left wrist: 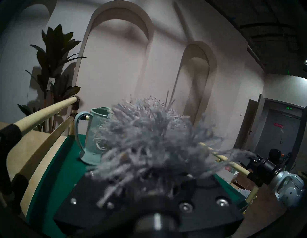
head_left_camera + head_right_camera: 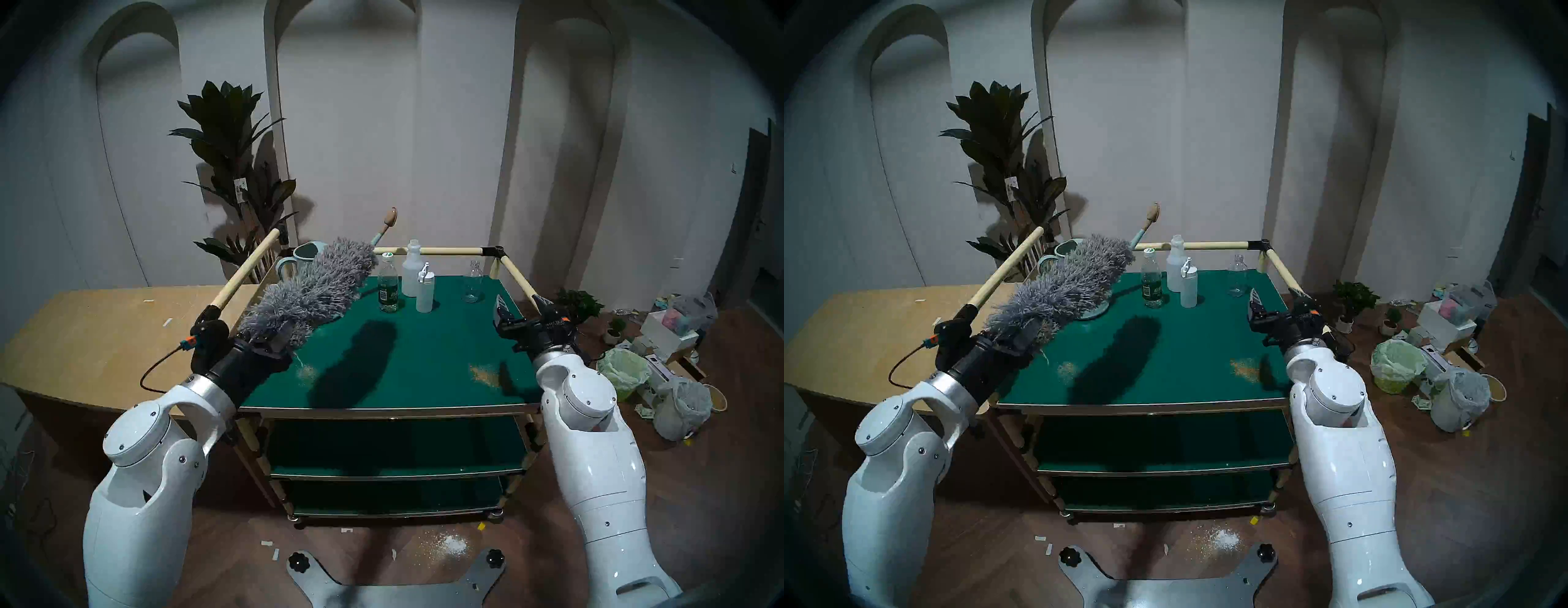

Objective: Dust the shelf with the duster

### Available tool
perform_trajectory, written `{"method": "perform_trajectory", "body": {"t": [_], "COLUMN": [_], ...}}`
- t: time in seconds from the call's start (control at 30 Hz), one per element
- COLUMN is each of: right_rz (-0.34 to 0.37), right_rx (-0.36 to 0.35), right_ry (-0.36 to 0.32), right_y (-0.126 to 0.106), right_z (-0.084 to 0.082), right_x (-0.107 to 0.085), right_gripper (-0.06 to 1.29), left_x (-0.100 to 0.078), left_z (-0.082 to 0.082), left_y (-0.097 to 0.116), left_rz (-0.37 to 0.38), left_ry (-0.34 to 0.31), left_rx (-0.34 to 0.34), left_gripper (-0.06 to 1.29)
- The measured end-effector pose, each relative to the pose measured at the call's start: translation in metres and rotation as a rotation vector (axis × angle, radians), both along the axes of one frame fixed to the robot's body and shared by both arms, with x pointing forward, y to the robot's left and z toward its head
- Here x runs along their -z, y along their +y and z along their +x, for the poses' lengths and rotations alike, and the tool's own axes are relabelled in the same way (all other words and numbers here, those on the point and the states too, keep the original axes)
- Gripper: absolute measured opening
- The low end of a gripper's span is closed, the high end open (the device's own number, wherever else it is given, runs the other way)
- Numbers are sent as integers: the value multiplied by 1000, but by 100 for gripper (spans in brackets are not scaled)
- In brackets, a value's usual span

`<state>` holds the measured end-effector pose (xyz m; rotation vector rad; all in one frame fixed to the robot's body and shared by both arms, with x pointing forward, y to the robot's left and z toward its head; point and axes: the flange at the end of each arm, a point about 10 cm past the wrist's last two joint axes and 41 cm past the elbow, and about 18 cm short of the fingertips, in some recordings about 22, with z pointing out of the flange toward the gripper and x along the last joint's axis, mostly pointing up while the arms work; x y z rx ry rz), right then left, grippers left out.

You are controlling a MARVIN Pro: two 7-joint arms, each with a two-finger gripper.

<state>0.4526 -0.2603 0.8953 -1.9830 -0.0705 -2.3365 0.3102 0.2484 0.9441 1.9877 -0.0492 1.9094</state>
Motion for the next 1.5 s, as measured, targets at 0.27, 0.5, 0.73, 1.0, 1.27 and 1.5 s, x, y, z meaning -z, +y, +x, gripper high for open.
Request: {"method": "perform_trajectory", "body": {"t": [0.27, 0.5, 0.73, 1.0, 1.27, 1.5], "right_rz": [-8, -7, -2, 2, 6, 18], "right_rx": [1, 0, -13, -29, -42, -42], "right_ry": [-68, -89, -81, -50, -20, -3], "right_y": [-8, -14, -17, -18, -16, -12], "right_z": [12, 23, 28, 29, 24, 14], "right_x": [-33, -58, -74, -84, -94, -98], "right_gripper": [125, 125, 125, 125, 125, 125], "left_x": [-4, 12, 26, 44, 88, 114], "left_z": [-18, -30, -35, -32, -28, -24], "left_y": [-8, -15, -21, -33, -50, -51], "left_rz": [86, 175, 276, 404, 578, 623], "left_ry": [33, 111, 151, 155, 168, 128], "left_rx": [-114, -236, -361, -499, -620, -658], "left_gripper": [26, 26, 26, 26, 26, 26]}}
